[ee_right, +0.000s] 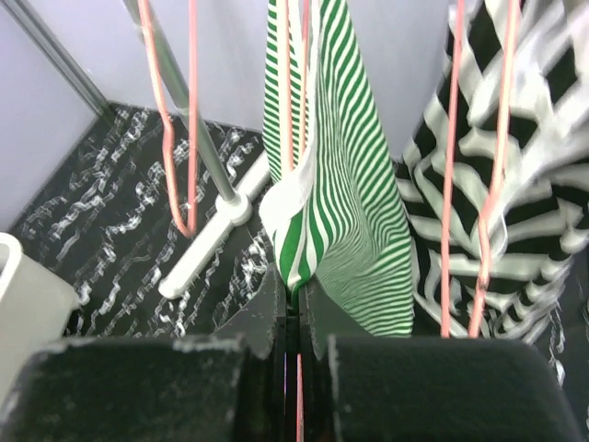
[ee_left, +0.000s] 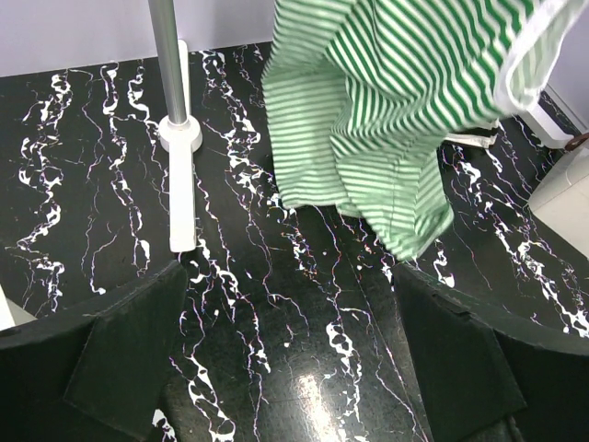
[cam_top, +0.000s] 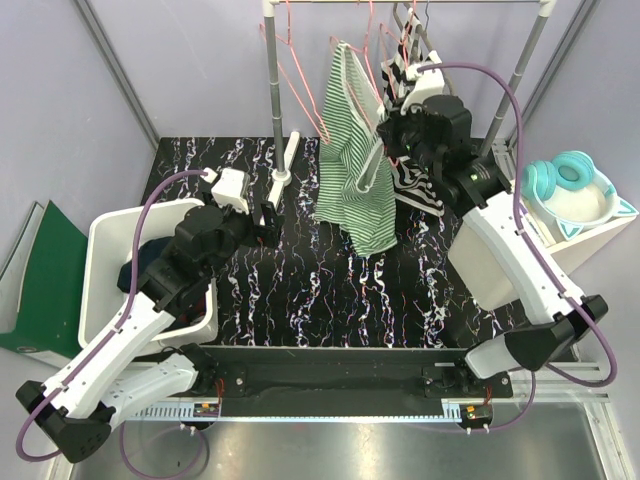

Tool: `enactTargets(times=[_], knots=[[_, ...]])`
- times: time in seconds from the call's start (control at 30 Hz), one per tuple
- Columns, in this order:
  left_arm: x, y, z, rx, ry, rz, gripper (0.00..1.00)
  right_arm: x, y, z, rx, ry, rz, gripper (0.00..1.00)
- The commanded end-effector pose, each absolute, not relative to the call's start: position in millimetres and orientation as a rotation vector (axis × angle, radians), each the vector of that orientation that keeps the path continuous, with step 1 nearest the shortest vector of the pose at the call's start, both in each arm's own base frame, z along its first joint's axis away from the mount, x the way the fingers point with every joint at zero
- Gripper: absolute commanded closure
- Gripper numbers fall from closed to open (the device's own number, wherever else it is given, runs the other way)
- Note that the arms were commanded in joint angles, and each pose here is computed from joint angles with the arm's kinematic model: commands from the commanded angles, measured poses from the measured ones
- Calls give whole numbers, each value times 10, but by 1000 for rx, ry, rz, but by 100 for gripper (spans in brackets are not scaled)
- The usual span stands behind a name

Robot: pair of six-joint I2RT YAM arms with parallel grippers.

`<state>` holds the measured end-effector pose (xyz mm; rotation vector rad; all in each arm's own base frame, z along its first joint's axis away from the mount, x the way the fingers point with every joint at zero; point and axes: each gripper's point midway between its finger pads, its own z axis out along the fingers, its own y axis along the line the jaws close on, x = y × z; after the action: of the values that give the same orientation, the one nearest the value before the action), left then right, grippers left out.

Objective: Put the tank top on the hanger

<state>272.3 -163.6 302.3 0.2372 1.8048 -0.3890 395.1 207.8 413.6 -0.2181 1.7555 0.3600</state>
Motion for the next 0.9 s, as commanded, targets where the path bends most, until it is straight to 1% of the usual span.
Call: enactTargets(times=[0.0,0.3,0.5,0.7,0.87], knots=[[2733,-1597,3228,215,1730,-396,1,4007,2232,4788,-257,1579,452,100],[2730,-1584,3234,214,1728,-390,1,4401,2608,4808,-304,1575,516,100],[2724,-1572,3251,212,1723,-388,1,4698,2777,4686,-308,1621,504,100],[2719,-1582,3251,209,1725,-398,1,4828,2836,4472,-309,1675,493,100],[2711,-1571,3262,202,1721,-399,1,4820,2822,4349,-306,1707,484,100]])
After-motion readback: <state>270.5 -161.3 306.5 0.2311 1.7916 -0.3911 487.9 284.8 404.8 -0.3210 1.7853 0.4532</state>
